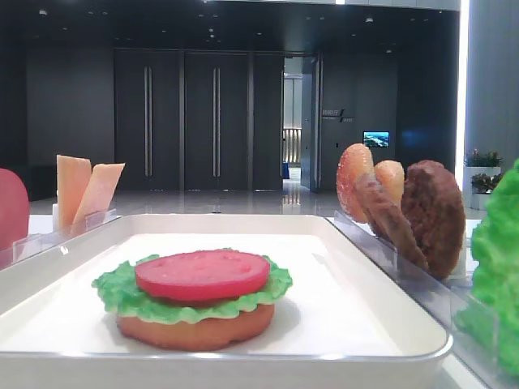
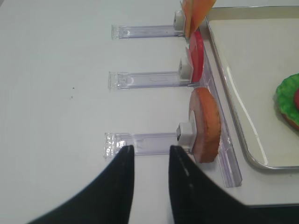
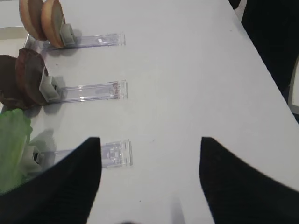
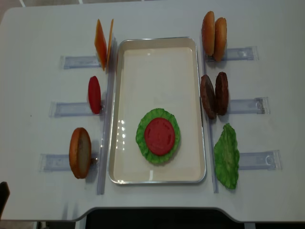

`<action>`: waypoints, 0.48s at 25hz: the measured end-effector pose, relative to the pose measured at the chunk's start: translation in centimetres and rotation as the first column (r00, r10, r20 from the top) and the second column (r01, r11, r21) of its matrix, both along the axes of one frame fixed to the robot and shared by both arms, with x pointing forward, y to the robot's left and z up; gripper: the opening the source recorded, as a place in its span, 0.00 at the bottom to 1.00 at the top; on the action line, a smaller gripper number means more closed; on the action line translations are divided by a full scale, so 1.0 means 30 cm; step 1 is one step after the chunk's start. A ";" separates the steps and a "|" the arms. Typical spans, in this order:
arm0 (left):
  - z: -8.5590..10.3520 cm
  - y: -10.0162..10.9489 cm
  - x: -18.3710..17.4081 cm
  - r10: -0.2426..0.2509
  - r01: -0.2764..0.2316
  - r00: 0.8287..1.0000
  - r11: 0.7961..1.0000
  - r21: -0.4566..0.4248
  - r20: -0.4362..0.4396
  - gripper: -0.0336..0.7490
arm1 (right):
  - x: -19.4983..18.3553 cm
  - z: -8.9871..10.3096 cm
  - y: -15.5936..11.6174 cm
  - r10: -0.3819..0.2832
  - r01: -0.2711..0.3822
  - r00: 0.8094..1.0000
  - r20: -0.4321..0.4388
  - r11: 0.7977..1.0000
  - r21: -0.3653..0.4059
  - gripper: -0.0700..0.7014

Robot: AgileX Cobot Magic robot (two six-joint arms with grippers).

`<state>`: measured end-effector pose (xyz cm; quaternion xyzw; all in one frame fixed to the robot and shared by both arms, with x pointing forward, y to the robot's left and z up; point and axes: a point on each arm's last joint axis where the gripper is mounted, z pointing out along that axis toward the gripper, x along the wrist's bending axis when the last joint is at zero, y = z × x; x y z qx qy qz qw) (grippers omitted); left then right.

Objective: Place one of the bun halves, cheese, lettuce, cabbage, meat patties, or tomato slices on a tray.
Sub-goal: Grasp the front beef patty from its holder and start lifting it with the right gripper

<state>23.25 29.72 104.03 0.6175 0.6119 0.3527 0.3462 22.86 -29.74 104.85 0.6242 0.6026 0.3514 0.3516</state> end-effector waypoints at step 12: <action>0.000 0.000 0.000 0.000 0.000 1.000 1.000 0.001 0.000 0.19 | 0.000 0.000 0.000 0.000 0.000 1.000 0.000 1.000 0.000 0.65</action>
